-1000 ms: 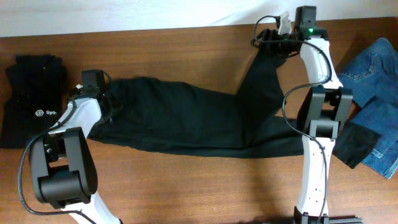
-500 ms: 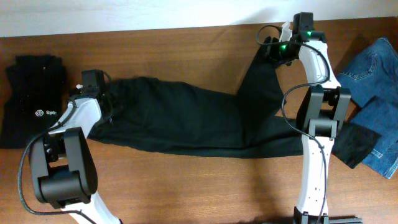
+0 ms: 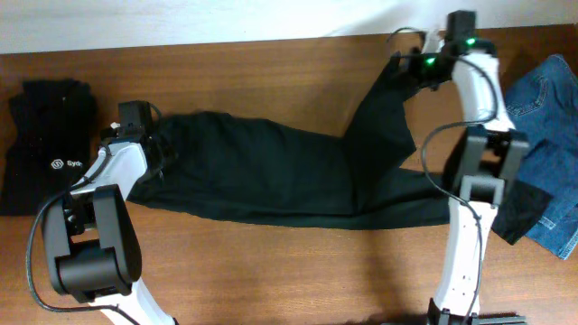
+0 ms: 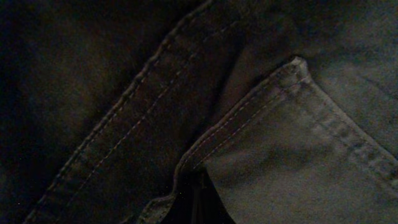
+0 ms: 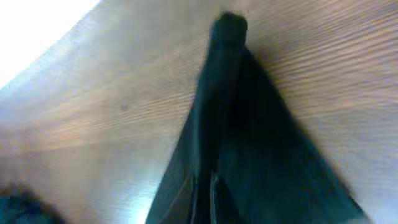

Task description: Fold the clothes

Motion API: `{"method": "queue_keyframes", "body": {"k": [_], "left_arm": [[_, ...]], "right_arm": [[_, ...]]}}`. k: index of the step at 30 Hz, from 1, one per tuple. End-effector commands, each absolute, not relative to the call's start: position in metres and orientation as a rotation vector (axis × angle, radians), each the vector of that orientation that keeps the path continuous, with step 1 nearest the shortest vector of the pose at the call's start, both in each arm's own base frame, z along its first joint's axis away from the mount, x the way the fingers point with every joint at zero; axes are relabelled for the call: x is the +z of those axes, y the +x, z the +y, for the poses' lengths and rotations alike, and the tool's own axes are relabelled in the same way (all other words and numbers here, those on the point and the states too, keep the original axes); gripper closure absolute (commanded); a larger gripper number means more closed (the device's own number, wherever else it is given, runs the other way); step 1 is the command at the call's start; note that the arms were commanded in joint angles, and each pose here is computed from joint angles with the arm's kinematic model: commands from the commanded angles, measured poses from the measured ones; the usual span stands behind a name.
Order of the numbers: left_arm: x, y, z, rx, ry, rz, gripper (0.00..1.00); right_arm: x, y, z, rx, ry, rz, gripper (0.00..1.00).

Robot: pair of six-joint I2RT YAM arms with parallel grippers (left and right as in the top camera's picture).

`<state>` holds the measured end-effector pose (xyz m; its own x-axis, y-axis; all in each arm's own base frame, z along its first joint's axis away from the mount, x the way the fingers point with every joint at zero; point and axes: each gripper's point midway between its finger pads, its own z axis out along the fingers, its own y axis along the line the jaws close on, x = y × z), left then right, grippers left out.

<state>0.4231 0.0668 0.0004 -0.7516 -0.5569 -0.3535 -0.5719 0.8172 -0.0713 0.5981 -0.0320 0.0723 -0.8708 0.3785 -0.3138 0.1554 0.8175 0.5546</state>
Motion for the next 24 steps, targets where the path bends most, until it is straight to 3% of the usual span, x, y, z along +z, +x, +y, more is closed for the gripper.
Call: {"method": "queue_keyframes", "body": {"k": [1, 7, 9, 10, 11, 12, 15, 24], "left_arm": [[-0.05, 0.372, 0.085, 0.215, -0.96, 2.788, 0.99], [-0.049, 0.376, 0.085, 0.208, -0.956, 2.769, 0.99], [-0.049, 0.378, 0.086, 0.206, -0.955, 2.765, 0.99], [-0.049, 0.378, 0.086, 0.206, -0.955, 2.763, 0.99], [-0.049, 0.379, 0.086, 0.205, -0.954, 2.76, 0.99], [-0.049, 0.379, 0.086, 0.204, -0.954, 2.758, 0.99], [-0.049, 0.379, 0.086, 0.203, -0.954, 2.757, 0.99], [-0.049, 0.379, 0.085, 0.198, -0.954, 2.758, 0.99]], "right_arm": [[0.168, 0.59, -0.057, 0.615, 0.34, 2.457, 0.96], [0.191, 0.574, -0.083, 0.409, 0.406, 2.47, 0.96], [0.186, 0.574, -0.076, 0.442, 0.37, 2.483, 0.9], [0.181, 0.575, -0.069, 0.473, 0.319, 2.494, 0.83], [0.174, 0.576, -0.062, 0.507, 0.274, 2.507, 0.61], [0.165, 0.577, -0.054, 0.545, 0.245, 2.519, 0.46], [0.13, 0.58, -0.037, 0.614, 0.182, 2.57, 0.19], [0.047, 0.588, -0.005, 0.819, 0.128, 2.627, 0.17]]}}
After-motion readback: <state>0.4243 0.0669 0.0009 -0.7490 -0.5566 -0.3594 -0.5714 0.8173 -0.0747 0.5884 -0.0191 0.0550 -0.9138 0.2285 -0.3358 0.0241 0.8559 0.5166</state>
